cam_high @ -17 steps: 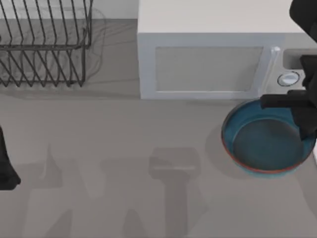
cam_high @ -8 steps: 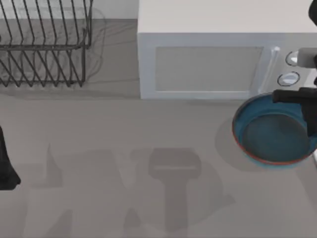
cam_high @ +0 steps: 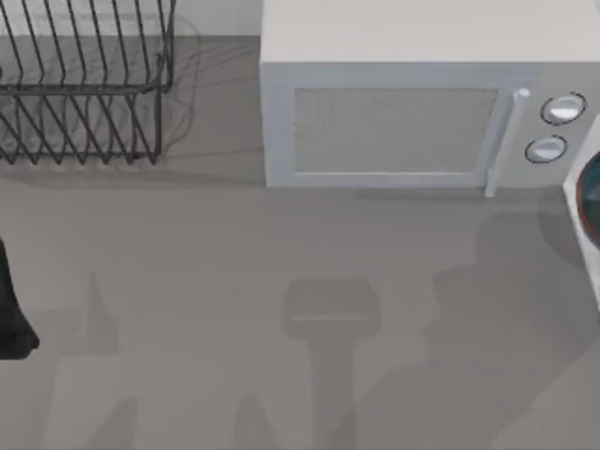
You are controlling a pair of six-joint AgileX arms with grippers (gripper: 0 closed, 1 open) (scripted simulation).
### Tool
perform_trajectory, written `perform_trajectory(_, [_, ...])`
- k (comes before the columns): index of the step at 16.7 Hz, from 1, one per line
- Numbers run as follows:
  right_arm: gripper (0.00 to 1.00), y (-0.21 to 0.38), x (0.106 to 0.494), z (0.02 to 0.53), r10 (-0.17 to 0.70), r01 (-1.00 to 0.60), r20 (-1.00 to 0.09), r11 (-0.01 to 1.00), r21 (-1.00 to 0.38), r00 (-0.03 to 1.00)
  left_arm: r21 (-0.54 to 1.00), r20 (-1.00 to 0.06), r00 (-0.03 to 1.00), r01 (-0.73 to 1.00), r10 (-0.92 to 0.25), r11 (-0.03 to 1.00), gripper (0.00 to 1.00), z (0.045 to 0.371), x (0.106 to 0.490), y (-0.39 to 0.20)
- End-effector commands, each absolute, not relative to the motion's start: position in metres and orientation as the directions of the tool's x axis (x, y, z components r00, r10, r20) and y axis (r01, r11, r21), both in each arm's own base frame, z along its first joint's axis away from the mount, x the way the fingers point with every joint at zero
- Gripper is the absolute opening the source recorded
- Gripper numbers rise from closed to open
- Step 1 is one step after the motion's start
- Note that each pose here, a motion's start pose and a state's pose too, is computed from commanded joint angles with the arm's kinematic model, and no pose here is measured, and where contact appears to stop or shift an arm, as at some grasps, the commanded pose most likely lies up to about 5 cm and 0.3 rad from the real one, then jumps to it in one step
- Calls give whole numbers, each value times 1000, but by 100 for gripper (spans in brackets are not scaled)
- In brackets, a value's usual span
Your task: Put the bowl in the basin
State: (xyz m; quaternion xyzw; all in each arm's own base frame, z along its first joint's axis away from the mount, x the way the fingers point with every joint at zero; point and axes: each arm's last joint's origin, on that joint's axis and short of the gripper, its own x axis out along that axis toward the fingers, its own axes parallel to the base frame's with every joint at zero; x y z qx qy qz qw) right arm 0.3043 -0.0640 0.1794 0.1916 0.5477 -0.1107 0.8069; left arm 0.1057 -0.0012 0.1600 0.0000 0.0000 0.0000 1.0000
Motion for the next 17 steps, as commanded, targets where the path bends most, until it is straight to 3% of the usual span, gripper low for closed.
perform_trajectory(3, [0,-117,294,161,-59,406,-798,882,241,600,0,0,1000,0,0,1000,100,160,106,-1])
perform_trajectory(8, [0,-155,276,167,-164,275,-436,940,204,885,0,0,1000,0,0,1000,100,160,106,-1])
perform_trajectory(13, [0,-146,269,195,-79,87,-113,994,68,990,0,0,1000,0,0,1000,100,160,106,-1])
perform_trajectory(17, [0,-137,267,209,-11,11,-2,1000,1,1000,0,0,1000,0,0,1000,100,160,106,-1])
